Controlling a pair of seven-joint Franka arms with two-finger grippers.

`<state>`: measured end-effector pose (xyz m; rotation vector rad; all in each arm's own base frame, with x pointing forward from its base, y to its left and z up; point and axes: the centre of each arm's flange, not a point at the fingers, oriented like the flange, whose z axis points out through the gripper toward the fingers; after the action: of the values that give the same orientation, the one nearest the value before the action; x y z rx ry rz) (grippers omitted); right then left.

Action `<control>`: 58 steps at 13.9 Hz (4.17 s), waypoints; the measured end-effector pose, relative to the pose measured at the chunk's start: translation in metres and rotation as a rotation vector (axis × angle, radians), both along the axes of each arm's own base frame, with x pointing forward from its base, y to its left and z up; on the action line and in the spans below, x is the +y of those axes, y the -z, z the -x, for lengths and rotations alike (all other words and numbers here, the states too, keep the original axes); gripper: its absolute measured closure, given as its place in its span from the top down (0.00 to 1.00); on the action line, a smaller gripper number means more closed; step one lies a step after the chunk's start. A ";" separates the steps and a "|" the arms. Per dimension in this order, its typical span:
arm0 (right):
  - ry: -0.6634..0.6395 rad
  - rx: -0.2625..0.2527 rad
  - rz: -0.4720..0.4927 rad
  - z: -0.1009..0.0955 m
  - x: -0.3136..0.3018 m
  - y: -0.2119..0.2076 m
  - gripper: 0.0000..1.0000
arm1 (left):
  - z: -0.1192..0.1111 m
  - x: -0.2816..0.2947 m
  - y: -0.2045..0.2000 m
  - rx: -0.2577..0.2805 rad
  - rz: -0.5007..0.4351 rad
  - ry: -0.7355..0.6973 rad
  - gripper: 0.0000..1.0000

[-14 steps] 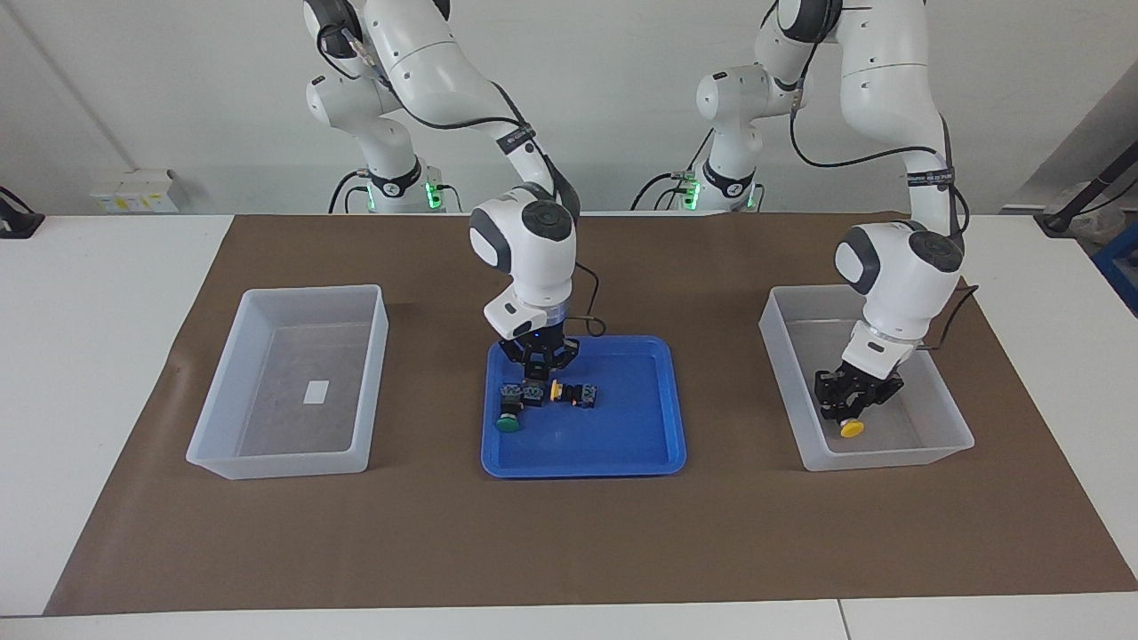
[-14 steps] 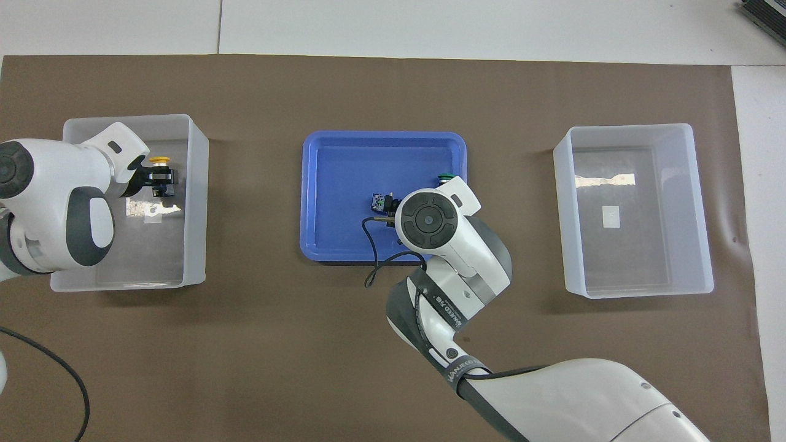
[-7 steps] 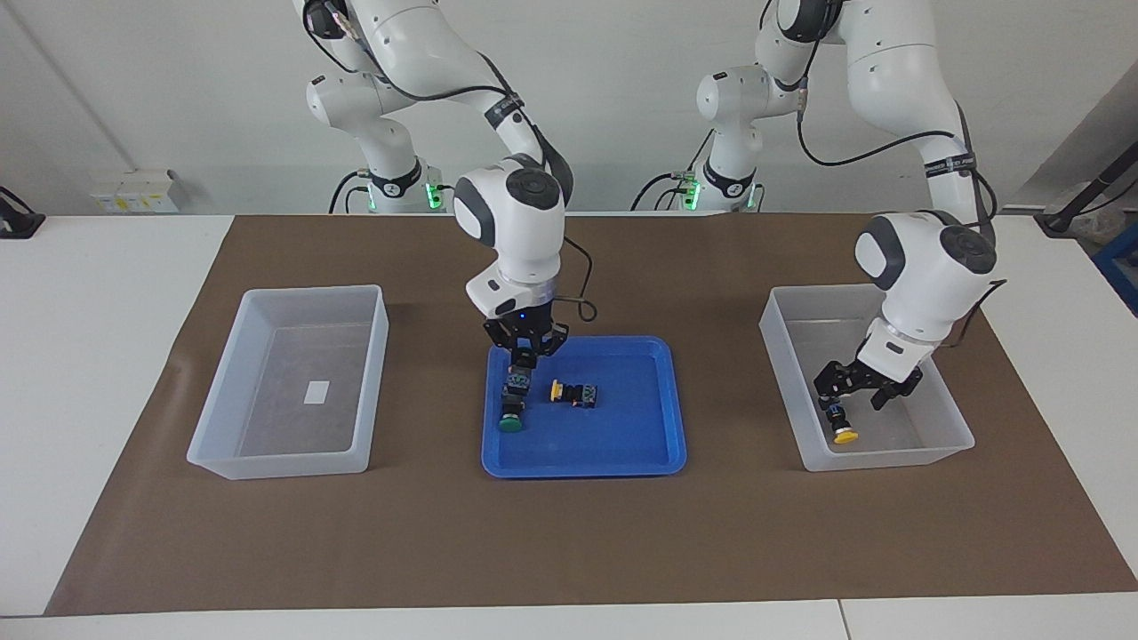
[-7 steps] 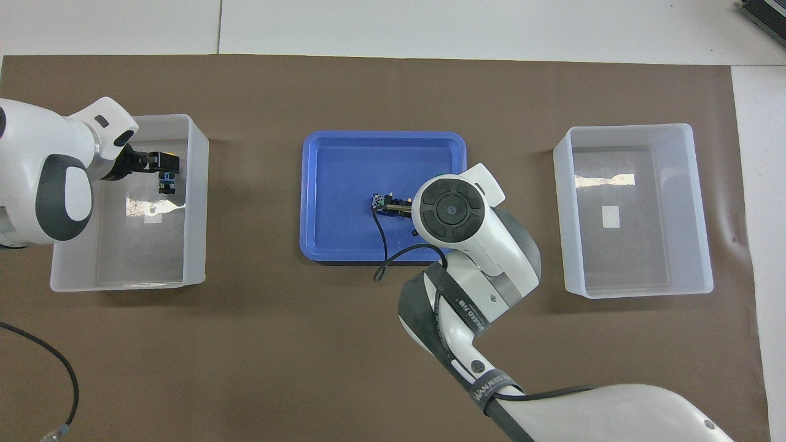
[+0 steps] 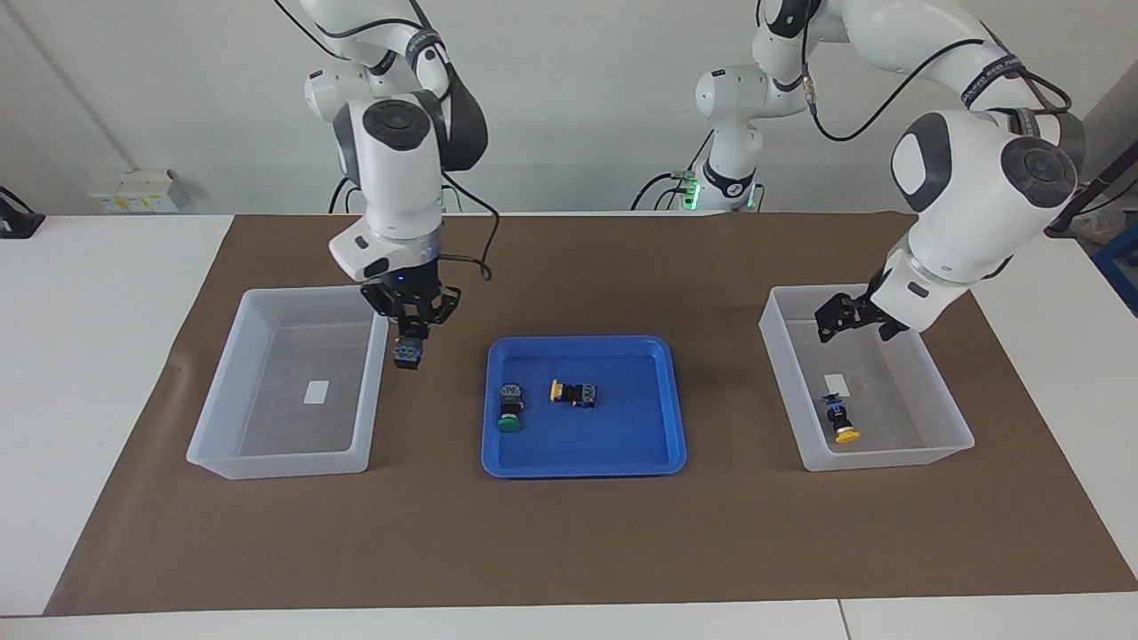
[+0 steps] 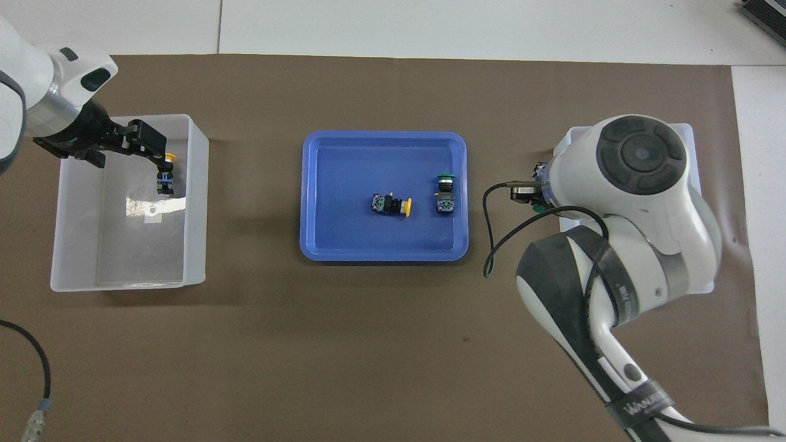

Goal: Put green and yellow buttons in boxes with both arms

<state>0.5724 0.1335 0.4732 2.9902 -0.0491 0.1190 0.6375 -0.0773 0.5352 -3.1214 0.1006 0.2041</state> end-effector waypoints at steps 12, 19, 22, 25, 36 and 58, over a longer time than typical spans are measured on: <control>-0.244 0.067 -0.076 0.047 -0.184 0.120 0.32 | 0.082 -0.007 -0.046 -0.082 -0.032 0.005 1.00; -0.254 0.058 -0.078 0.062 -0.180 0.146 0.32 | 0.094 0.020 -0.031 -0.116 -0.034 -0.002 1.00; -0.258 0.058 -0.079 0.062 -0.177 0.146 0.36 | 0.091 0.052 -0.032 -0.122 -0.031 0.013 1.00; -0.258 0.057 -0.079 0.061 -0.177 0.146 0.68 | 0.090 0.049 -0.032 -0.131 -0.028 0.018 1.00; -0.238 -0.019 -0.068 0.021 -0.141 0.039 1.00 | 0.090 0.021 -0.044 -0.166 0.089 -0.014 1.00; -0.212 -0.098 -0.075 -0.039 0.176 0.141 0.84 | 0.069 -0.132 0.005 -0.210 0.214 -0.490 0.98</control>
<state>0.6116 0.3098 0.3321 3.0540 0.2586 0.2933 0.5687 -0.2092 0.5301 -3.2917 -0.6901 -0.1444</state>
